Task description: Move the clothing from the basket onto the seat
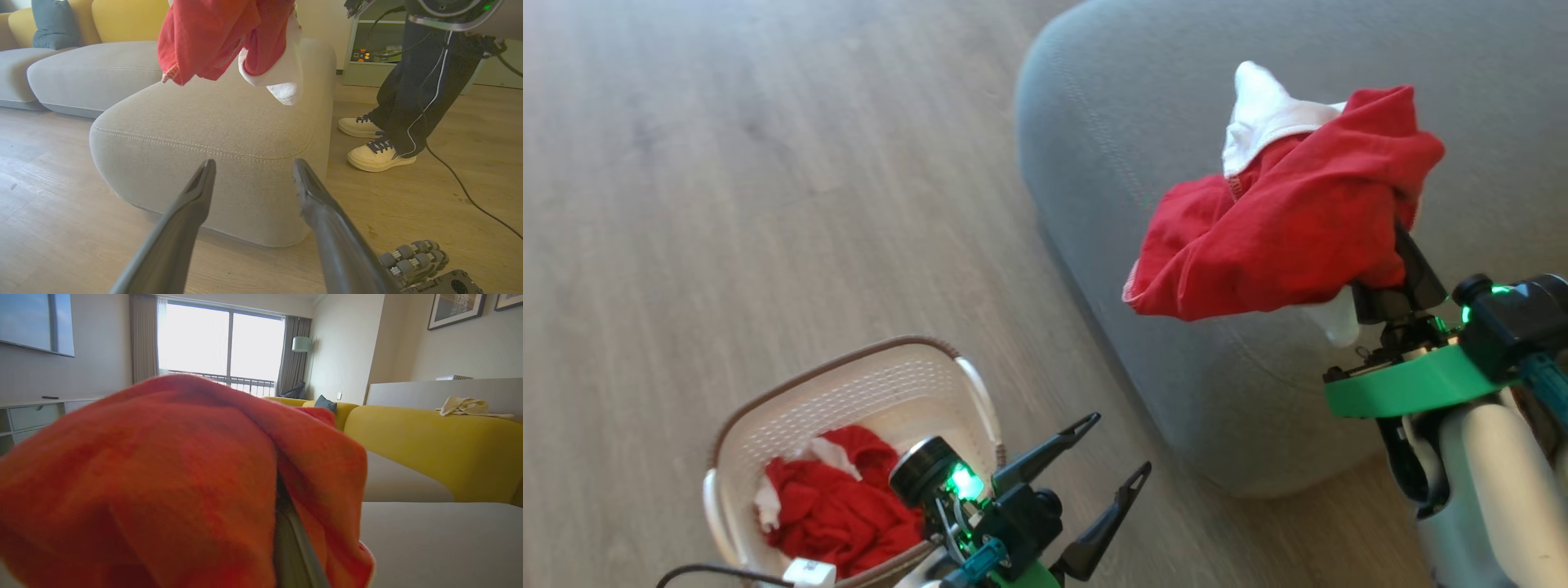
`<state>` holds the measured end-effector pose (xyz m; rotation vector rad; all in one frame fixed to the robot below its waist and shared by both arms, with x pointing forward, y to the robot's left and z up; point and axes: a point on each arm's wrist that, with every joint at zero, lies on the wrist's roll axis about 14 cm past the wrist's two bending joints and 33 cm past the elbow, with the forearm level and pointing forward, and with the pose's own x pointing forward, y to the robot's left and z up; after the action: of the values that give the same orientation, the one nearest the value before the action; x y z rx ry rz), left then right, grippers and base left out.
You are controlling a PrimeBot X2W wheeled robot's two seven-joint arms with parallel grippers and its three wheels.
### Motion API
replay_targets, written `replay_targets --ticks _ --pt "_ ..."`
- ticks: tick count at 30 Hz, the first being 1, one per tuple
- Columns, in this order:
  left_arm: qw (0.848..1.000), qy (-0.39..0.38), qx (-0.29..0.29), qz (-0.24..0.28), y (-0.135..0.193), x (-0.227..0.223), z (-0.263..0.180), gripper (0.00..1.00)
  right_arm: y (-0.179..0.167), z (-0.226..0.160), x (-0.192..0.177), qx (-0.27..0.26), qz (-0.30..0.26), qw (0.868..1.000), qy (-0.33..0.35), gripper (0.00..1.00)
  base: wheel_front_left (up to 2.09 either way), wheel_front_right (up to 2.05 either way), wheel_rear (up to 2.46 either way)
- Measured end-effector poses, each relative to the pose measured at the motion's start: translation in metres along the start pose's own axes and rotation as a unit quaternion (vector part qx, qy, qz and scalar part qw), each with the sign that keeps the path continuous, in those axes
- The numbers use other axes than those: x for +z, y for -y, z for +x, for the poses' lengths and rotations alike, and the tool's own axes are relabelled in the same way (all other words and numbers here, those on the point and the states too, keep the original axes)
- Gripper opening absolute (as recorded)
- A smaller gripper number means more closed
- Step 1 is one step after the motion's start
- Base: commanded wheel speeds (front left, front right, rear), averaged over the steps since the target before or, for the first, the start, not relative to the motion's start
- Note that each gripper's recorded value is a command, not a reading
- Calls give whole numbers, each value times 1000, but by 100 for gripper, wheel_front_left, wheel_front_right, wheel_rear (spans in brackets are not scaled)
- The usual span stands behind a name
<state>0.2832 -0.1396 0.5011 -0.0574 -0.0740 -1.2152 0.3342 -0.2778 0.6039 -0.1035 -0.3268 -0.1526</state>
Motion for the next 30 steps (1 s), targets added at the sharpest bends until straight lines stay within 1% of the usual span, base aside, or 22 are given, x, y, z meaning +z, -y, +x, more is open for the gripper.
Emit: replay_targets --ticks 6,11,16,20,26,28,30 --pt "999 -4 -29 -13 10 -8 9 100 25 -8 0 -37 -18 999 -7 0 0 0 0" --pt "999 -3 -38 -12 7 -10 14 100 41 -12 -1 -62 -30 998 -13 0 0 0 0" --pt "999 -2 -40 -16 4 -12 17 100 50 -12 0 -73 -51 996 -15 0 0 0 0" --pt "999 -7 -38 -22 -2 -19 17 100 83 -13 2 -120 -72 990 -16 0 0 0 0" --pt "999 -1 -41 -21 -21 -27 26 100 139 -1 13 -199 -107 974 0 0 0 0 0" --pt "999 -5 -47 -19 -29 -35 27 100 150 11 13 -211 -118 970 3 0 0 0 0" --pt "998 -9 -52 -18 -36 -44 28 100 158 27 9 -210 -132 969 0 0 0 0 0"
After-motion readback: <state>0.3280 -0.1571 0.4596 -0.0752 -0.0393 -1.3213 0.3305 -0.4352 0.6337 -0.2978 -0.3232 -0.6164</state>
